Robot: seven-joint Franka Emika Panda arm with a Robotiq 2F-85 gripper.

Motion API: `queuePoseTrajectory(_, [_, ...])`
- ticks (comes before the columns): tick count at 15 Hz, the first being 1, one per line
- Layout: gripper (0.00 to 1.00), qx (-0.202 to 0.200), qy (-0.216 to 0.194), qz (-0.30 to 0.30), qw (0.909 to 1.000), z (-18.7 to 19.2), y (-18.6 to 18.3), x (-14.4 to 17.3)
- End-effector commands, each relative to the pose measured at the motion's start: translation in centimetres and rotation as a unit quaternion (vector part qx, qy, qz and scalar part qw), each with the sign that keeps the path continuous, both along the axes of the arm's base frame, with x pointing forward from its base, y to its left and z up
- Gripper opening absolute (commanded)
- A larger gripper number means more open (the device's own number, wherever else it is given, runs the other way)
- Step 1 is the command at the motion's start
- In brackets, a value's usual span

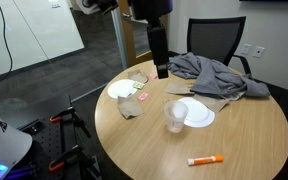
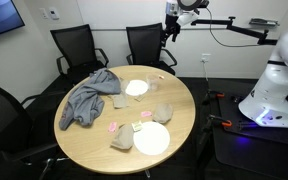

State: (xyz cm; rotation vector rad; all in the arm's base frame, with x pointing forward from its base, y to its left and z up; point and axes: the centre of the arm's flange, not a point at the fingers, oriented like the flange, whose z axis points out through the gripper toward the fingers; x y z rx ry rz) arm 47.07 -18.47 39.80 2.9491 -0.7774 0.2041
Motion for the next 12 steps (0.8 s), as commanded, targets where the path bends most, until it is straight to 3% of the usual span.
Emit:
queuePoseTrajectory(1, [1.00,-0.012,-0.008,-0.013,0.9998,-1.8,-2.6,0.8])
queuePoseTrajectory(12, [1.00,-0.012,0.011,-0.024,0.9996,-10.1,-6.2,0.8])
